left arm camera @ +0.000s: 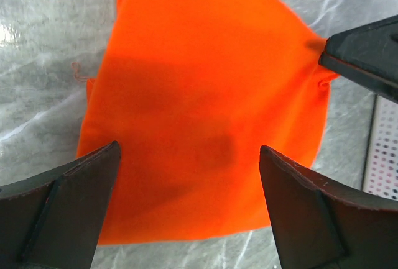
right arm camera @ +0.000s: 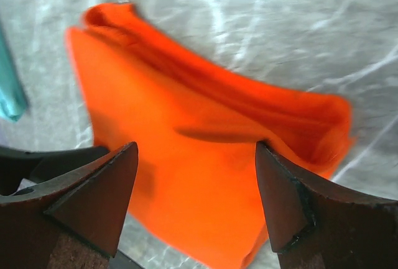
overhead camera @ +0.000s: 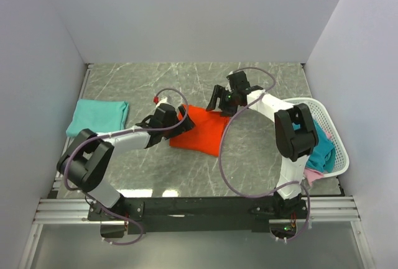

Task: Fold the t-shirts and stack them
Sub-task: Fold the tshirt

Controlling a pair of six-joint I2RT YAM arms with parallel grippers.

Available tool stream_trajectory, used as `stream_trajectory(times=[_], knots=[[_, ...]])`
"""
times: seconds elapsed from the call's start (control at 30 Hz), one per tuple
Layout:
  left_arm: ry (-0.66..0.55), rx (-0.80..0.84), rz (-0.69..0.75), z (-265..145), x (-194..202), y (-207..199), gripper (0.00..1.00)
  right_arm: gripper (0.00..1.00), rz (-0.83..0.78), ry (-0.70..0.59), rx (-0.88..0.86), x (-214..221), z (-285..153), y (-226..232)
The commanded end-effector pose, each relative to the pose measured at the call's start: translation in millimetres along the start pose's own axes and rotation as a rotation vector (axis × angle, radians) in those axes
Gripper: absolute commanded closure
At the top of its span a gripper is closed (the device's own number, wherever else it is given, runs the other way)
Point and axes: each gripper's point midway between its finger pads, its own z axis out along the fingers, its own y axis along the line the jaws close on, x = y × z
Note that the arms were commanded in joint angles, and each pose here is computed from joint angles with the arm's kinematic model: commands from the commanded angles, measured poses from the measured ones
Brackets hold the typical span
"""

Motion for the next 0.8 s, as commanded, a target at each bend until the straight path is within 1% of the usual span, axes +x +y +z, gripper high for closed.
stream_trajectory(times=[0.0,0.2,0.3,0.37,0.47,0.5,0.53,0.57,0.6,0.63,0.67,0.7,0.73,0.77], knots=[[0.011,0.028,0.006,5.4,6.4,-1.6,0.01,0.18,0.014,-0.006,0.028,-7.7,12.3,-15.5],[0.042,0.017,-0.015,5.7,18.5,7.0,0.01,0.18,0.046,0.056,0.026,5.8,38.9,-33.0],[0.030,0.019,-0.014,-0.5,15.6,5.5,0.01,0.18,0.041,0.066,0.022,4.5,42.8,-33.9],[0.008,0.021,0.001,-8.2,8.0,0.6,0.00,0.18,0.027,0.061,0.025,-1.9,36.4,-28.9],[-0.042,0.014,0.020,-23.5,-6.5,-6.4,0.01,0.18,-0.028,0.007,0.020,-18.6,10.0,-13.1],[-0.061,0.015,0.023,-28.3,-11.5,-8.8,0.00,0.18,-0.057,-0.054,0.027,-31.5,-10.0,-3.9],[-0.090,0.030,0.025,-38.3,-19.4,-14.5,0.01,0.18,-0.056,-0.074,0.052,-33.7,-22.2,-4.6],[-0.110,0.005,0.043,-42.6,-22.6,-8.6,0.01,0.15,-0.069,-0.102,0.068,-35.8,-33.9,-0.7],[-0.125,-0.002,0.050,-46.6,-25.3,-6.7,0.01,0.13,-0.092,-0.173,0.067,-45.6,-61.7,10.6],[-0.163,-0.007,0.047,-53.7,-33.6,-7.2,0.01,0.12,-0.094,-0.204,0.109,-42.3,-73.1,5.5],[-0.183,-0.075,0.051,-56.0,-35.6,8.2,0.01,0.11,-0.098,-0.233,0.113,-39.6,-84.4,9.0],[-0.200,-0.100,0.052,-58.0,-39.3,12.8,0.01,0.11,-0.111,-0.303,0.084,-41.3,-113.9,22.5],[-0.207,-0.112,0.057,-59.4,-41.5,15.3,0.01,0.11,-0.104,-0.310,0.094,-29.4,-118.8,15.0],[-0.214,-0.131,0.064,-59.9,-45.5,18.4,0.01,0.11,-0.097,-0.330,0.079,-24.2,-128.7,17.2]])
